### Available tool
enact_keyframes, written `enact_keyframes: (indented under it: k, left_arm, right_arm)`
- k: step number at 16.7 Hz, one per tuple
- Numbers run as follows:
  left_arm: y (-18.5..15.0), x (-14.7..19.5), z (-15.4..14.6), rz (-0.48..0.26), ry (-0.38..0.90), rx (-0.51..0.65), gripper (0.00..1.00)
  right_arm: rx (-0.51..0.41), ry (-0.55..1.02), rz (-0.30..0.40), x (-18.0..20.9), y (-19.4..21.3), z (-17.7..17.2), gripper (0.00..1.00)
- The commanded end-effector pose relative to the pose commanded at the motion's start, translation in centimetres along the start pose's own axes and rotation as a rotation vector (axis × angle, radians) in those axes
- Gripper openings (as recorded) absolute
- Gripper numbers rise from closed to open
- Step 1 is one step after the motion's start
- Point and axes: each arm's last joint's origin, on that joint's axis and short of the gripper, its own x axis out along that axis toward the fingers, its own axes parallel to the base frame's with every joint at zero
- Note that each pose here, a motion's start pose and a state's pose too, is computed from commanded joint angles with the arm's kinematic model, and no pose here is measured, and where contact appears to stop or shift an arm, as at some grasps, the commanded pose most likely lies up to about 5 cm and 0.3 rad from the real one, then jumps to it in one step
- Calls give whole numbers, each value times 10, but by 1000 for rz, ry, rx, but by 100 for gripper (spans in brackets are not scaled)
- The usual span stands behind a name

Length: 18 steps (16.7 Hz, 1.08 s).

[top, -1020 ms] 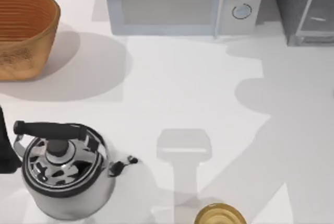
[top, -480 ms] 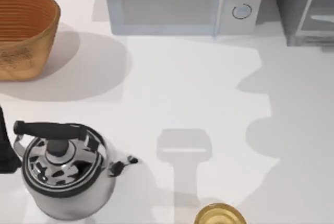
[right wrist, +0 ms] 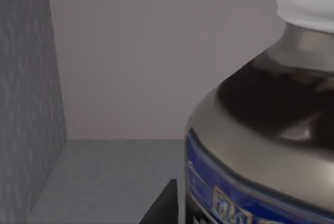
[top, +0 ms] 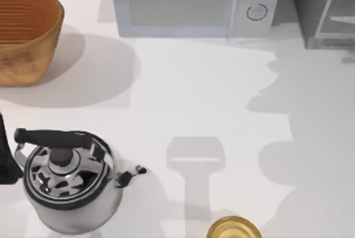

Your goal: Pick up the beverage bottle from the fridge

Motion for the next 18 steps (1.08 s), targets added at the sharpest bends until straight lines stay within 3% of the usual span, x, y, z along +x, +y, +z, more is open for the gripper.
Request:
enact_keyframes:
  k: [4,8,13,18]
  left_arm:
    - [0,0,0,0,0,0,100]
    - [0,0,0,0,0,0,100]
    - [0,0,0,0,0,0,100]
    - [0,0,0,0,0,0,100]
  right_arm:
    - [-3,1,2,-8,6,8,0]
    - [-12,-4,1,-41,25,37,0]
    - [-18,-21,-3,-122,57,67,0]
    - [-12,-36,-2,-209,80,47,0]
